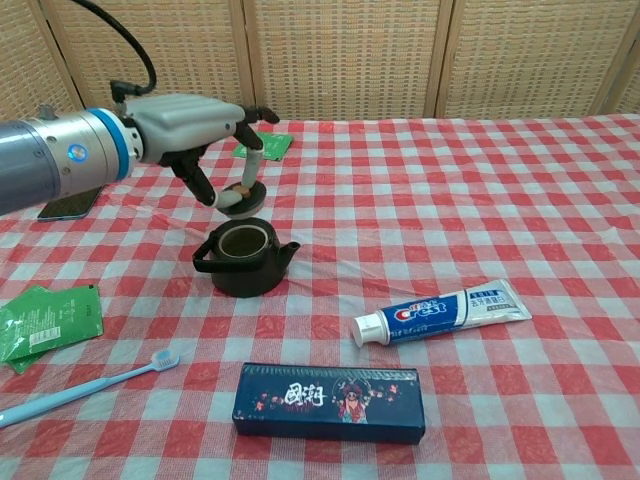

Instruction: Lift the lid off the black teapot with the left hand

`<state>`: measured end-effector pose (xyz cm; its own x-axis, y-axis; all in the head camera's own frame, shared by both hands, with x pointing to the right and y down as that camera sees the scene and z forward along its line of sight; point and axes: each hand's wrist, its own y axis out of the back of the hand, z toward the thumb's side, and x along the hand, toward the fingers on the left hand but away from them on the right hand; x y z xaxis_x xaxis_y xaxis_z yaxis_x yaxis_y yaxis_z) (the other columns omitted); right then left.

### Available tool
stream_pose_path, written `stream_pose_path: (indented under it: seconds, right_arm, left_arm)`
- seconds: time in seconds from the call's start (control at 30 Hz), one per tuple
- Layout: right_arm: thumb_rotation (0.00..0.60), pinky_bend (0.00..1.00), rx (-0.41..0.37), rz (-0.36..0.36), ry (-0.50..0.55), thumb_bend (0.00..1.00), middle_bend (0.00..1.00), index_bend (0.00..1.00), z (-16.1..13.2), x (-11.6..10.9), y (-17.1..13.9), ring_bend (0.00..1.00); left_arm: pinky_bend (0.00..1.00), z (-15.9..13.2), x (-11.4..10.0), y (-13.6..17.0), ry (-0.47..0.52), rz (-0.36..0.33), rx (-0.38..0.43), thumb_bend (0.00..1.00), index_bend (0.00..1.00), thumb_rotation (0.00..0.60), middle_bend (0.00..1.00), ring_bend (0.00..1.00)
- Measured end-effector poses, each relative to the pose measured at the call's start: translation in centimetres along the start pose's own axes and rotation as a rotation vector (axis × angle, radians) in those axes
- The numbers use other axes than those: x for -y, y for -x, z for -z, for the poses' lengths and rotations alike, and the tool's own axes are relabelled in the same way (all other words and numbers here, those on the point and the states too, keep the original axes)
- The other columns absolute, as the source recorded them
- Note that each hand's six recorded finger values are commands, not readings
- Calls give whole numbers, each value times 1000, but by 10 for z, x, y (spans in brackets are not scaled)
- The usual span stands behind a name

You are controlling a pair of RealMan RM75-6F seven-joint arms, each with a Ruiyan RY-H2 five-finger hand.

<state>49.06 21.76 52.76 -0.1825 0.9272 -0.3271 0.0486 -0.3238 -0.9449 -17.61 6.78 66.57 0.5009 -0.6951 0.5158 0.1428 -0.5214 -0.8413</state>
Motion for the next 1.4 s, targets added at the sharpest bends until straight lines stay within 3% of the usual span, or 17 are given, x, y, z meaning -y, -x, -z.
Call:
stream_pose_path:
  seconds: [0.13, 0.3, 0.57, 0.8, 0.87, 0.93, 1.0, 1.2, 1.4]
  right_arm:
    - [600, 0, -4, 3, 1, 0, 0, 21, -1, -1, -1, 0]
    - [600, 0, -5, 0, -1, 0, 0, 22, -2, 0, -1, 0]
    - [600, 0, -1, -6, -6, 0, 0, 23, -2, 2, 1, 0]
    - [600, 0, -3, -13, -13, 0, 0, 24, -4, 5, 1, 0]
    - [600, 0, -2, -14, -13, 0, 0, 23, -4, 5, 1, 0]
    - [600, 0, -1, -14, -11, 0, 0, 23, -3, 5, 1, 0]
    - [600, 0, 0, -13, -9, 0, 0, 23, -3, 4, 1, 0]
    - [600, 0, -1, -10, -3, 0, 0, 23, -2, 3, 1, 0]
    - [600, 0, -12, -1, 11, 0, 0, 24, -3, -1, -2, 0]
  left_arm:
    - [0, 22, -13, 2, 28, -22, -56, 388, 654, 600, 0, 0]
    - [0, 52, -7, 1, 45, 2, -134, 388, 654, 600, 0, 0]
    - [0, 100, 33, 0, 65, 89, -254, 389, 653, 600, 0, 0]
    - [0, 106, 75, -4, 110, 159, -284, 384, 634, 600, 0, 0]
    - [0, 103, 81, -6, 117, 163, -275, 344, 545, 600, 0, 0]
    - [0, 99, 85, -7, 121, 166, -265, 167, 230, 600, 0, 0]
    - [0, 97, 86, -7, 129, 166, -260, 32, 31, 600, 0, 0]
    - [0, 91, 76, -7, 184, 130, -242, 0, 0, 600, 0, 0]
    - [0, 95, 41, 9, 235, 16, -210, 0, 0, 600, 0, 0]
